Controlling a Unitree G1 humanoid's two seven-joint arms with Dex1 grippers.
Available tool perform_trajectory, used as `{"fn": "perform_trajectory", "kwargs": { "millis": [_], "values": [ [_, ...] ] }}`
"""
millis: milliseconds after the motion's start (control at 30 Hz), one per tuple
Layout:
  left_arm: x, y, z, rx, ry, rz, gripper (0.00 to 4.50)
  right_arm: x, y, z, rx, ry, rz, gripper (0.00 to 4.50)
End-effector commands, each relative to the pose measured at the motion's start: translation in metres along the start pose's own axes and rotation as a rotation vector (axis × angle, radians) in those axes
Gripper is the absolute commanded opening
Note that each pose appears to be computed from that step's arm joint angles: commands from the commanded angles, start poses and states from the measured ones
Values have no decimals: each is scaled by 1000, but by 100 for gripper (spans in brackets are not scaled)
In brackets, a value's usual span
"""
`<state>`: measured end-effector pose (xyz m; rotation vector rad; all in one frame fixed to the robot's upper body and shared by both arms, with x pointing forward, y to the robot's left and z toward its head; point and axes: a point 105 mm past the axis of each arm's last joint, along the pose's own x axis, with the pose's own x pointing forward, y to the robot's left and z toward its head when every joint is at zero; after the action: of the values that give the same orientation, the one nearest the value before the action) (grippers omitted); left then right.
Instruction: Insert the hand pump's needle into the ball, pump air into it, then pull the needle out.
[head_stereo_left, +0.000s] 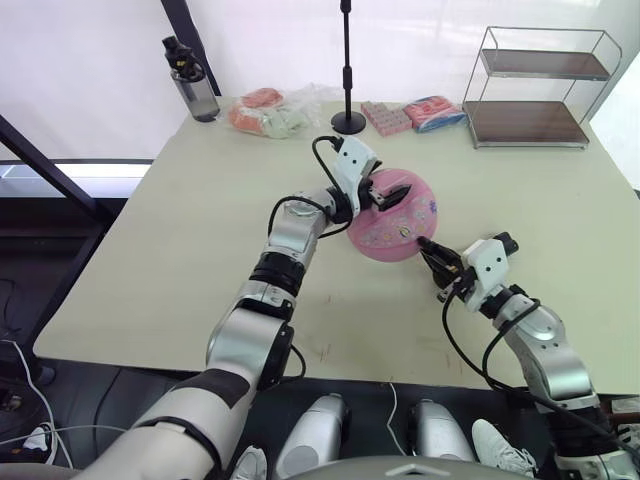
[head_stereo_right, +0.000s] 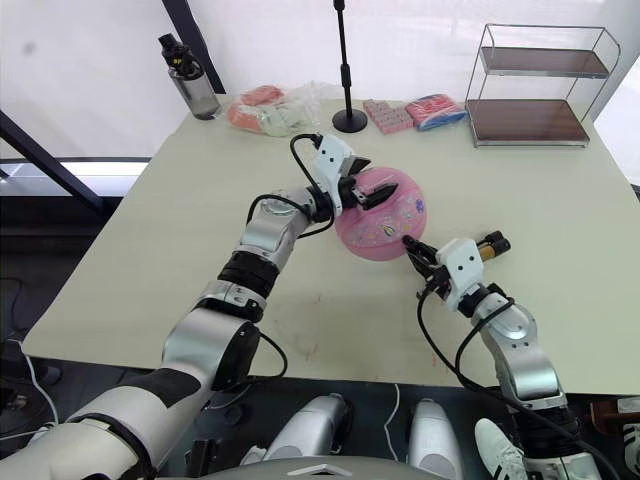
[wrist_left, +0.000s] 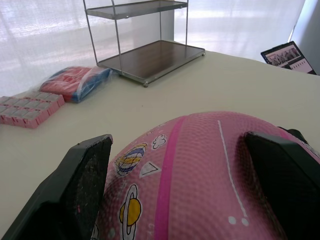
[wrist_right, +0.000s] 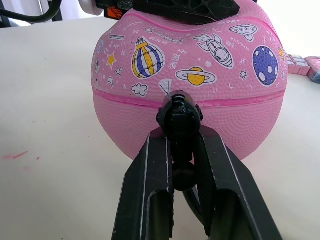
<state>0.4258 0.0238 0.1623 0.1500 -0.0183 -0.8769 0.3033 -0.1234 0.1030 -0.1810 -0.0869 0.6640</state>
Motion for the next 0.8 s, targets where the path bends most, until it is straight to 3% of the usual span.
{"fn": "perform_trajectory", "kwargs": {
  "millis": [33,500,800],
  "values": [
    [-21,12,-77,-90,251,118,450,-12,-10,36,-87,-118,-15,8],
    [-23,7,-95,-103,304,135,450,-28,-6,35,-458,-46,70,8],
    [-22,5,-99,-104,316,139,450,-36,-17,40,-561,-36,38,8]
  ]
}}
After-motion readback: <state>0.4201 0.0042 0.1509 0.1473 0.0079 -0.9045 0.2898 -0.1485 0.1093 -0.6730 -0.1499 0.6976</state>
